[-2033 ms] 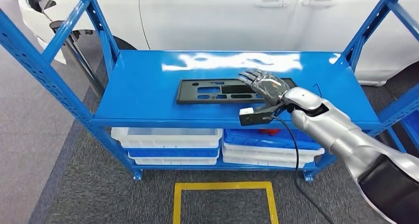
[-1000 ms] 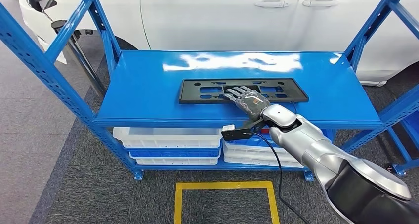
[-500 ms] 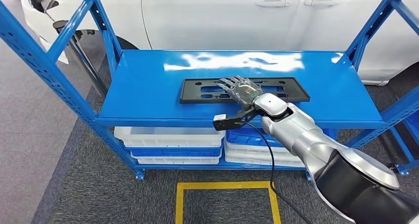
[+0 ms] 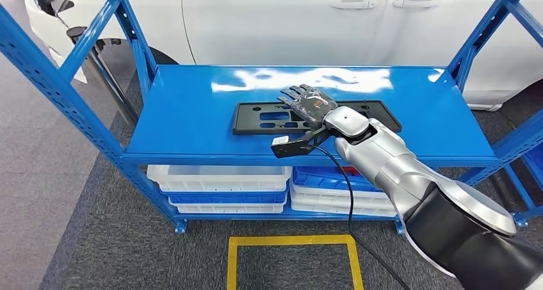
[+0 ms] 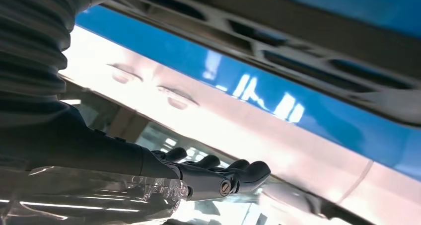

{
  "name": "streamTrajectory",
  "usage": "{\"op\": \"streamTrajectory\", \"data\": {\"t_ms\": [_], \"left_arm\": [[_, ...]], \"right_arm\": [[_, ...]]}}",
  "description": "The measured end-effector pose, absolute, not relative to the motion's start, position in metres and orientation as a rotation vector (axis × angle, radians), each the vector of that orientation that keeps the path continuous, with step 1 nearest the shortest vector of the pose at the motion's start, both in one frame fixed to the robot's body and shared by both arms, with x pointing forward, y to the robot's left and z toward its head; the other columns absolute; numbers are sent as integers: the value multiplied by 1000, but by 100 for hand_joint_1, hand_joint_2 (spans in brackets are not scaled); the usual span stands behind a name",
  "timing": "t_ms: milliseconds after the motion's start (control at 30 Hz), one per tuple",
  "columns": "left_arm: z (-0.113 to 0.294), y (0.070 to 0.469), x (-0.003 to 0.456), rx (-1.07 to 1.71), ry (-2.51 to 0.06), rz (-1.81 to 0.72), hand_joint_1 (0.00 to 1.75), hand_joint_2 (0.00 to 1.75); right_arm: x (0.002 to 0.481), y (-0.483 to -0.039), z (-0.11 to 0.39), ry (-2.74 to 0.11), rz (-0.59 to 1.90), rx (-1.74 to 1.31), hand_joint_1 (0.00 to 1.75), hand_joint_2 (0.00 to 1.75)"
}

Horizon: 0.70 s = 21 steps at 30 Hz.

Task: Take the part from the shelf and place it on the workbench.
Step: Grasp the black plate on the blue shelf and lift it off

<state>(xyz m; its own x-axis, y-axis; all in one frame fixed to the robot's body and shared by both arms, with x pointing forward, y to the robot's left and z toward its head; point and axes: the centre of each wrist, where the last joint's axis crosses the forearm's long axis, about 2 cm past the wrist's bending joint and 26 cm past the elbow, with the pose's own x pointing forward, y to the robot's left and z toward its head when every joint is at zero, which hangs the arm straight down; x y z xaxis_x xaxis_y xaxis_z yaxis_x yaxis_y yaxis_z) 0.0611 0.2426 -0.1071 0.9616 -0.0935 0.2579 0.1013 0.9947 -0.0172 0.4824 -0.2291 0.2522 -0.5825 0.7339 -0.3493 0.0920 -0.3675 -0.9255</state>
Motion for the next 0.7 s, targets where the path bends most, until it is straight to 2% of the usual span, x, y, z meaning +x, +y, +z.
{"op": "streamTrajectory", "data": {"t_ms": [333, 700], "left_arm": [[-107, 242, 61, -31, -257, -106, 0, 0], [-107, 242, 62, -34, -261, -117, 0, 0]], "right_arm": [[471, -229, 217, -1367, 2025, -1028, 0, 175], [467, -220, 210, -1360, 2015, -1021, 0, 175]]}}
